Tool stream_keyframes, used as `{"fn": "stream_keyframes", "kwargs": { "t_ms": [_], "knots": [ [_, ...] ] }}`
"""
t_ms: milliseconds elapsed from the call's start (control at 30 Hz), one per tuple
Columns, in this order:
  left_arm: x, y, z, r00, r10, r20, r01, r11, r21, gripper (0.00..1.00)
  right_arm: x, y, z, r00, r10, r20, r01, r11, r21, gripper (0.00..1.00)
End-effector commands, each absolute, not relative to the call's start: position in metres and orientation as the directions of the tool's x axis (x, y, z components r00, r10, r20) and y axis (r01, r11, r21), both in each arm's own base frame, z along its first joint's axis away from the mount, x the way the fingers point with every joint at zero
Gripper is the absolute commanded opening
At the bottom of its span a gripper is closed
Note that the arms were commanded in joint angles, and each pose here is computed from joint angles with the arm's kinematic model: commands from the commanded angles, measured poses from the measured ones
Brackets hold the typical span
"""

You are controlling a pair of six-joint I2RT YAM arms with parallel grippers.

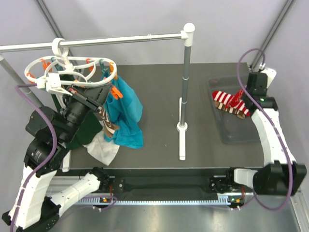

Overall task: Clip the socks to the hanger
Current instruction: Pick up the sock from the bin.

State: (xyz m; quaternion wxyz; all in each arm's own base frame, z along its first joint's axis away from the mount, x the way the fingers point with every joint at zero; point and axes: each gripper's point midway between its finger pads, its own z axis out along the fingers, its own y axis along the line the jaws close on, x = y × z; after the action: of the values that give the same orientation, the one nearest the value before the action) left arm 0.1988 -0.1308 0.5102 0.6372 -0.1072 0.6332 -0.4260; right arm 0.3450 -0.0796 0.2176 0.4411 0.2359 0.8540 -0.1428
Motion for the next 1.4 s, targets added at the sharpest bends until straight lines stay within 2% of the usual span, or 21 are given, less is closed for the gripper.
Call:
{"fn": "stream_keyframes", "kwargs": {
  "t_ms": [0,100,200,267,433,667,867,1000,1133,1200,1233,1367],
  "knots": [
    [0.198,-0.129,0.512,-0.15,-0.667,-0.73,0.415,0.628,-0.659,0.0,0.313,-0.084,0.273,-0.453,0.216,-0.865,0.537,0.84,-0.071,0.0],
    [0.197,-0.127,0.514,-0.142,-0.665,-0.733,0.416,0.632,-0.654,0.0,0.292,-0.087,0.303,-0.413,0.203,-0.888,0.574,0.815,-0.081,0.0],
    [0.198,-0.128,0.513,-0.143,-0.657,-0.74,0.414,0.639,-0.648,0.0,0.287,-0.082,0.318,-0.456,0.163,-0.875,0.552,0.823,-0.134,0.0],
    [0.198,-0.127,0.512,-0.142,-0.657,-0.74,0.411,0.641,-0.648,0.0,0.291,-0.08,0.308,-0.538,0.139,-0.832,0.521,0.83,-0.198,0.0],
    [0.199,-0.128,0.51,-0.147,-0.661,-0.736,0.406,0.638,-0.654,0.0,0.3,-0.092,0.301,-0.605,0.103,-0.789,0.558,0.762,-0.329,0.0],
    [0.2,-0.126,0.508,-0.149,-0.645,-0.75,0.392,0.657,-0.643,0.0,0.273,-0.114,0.308,-0.497,0.15,-0.855,0.689,0.667,-0.284,0.0],
    [0.2,-0.128,0.505,-0.16,-0.633,-0.758,0.391,0.664,-0.637,0.0,0.254,-0.123,0.303,-0.535,0.146,-0.832,0.699,0.63,-0.338,0.01],
    [0.196,-0.121,0.51,-0.135,-0.639,-0.758,0.39,0.669,-0.633,0.0,0.282,-0.107,0.287,-0.562,0.151,-0.814,0.623,0.724,-0.296,0.06],
    [0.194,-0.118,0.511,-0.123,-0.651,-0.749,0.385,0.664,-0.641,0.0,0.344,-0.083,0.237,-0.65,0.162,-0.742,0.518,0.81,-0.276,0.08],
    [0.194,-0.116,0.511,-0.122,-0.654,-0.746,0.382,0.663,-0.644,0.0,0.384,-0.06,0.222,-0.652,0.166,-0.74,0.433,0.883,-0.183,0.13],
    [0.195,-0.116,0.51,-0.122,-0.654,-0.747,0.378,0.665,-0.644,0.0,0.401,-0.05,0.196,-0.705,0.147,-0.693,0.381,0.904,-0.196,0.22],
    [0.197,-0.118,0.51,-0.127,-0.656,-0.744,0.376,0.662,-0.648,0.0,0.437,-0.025,0.185,-0.723,0.128,-0.679,0.33,0.927,-0.177,0.45]
  ]
}}
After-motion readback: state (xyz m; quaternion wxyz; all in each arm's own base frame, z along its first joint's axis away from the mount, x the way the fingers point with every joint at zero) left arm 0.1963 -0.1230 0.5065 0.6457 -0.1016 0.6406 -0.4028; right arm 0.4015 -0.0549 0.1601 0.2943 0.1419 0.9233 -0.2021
